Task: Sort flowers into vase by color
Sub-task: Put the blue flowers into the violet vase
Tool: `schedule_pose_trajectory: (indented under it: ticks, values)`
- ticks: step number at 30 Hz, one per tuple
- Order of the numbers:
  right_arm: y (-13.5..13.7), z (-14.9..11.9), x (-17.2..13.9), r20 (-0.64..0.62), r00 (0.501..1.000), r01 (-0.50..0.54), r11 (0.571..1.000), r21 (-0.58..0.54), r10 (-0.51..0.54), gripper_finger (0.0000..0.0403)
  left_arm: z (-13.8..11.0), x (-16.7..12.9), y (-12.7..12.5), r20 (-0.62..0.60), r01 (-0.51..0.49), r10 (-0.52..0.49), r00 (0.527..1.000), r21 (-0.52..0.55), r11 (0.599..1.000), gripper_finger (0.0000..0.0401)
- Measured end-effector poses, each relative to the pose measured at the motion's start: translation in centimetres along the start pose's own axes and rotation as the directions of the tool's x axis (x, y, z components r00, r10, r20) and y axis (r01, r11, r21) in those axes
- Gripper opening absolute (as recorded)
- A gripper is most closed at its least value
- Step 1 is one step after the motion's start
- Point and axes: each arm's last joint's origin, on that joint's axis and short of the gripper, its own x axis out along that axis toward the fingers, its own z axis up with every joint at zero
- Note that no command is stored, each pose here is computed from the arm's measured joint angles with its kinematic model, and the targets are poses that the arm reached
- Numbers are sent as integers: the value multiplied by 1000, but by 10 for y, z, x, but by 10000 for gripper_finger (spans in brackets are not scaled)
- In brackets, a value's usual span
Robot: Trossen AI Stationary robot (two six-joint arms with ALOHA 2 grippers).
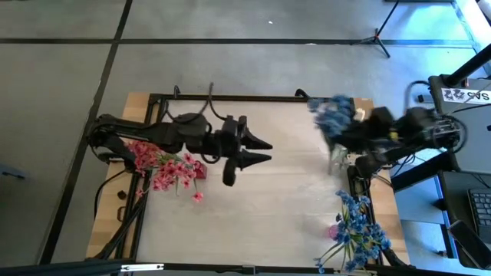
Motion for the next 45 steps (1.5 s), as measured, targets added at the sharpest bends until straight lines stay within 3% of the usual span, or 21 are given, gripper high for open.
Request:
schedule_pose_trajectory:
  ticks: [7,13,19,27,38,45]
  values:
    - [6,15,-63,-76,982,-175,984,-32,172,3,16,-5,-6,134,35,-33,990,-8,999,146]
    - [-3,15,-111,-174,932,-322,947,5,318,2,15,-5,-9,133,63,-53,990,-72,995,146]
    - [-14,2,-143,-117,876,-469,883,30,469,1,12,-6,-22,123,110,-103,987,-52,993,146]
    - [-16,-55,-145,-26,753,-656,753,42,657,1,7,-8,-38,111,146,-145,983,-6,989,146]
    - [-19,-127,-134,228,610,-770,636,-57,759,0,4,-8,-39,78,140,-138,987,-15,990,146]
    - [-22,-145,-139,290,538,-823,567,-22,792,0,3,-8,-39,76,142,-139,987,-40,989,146]
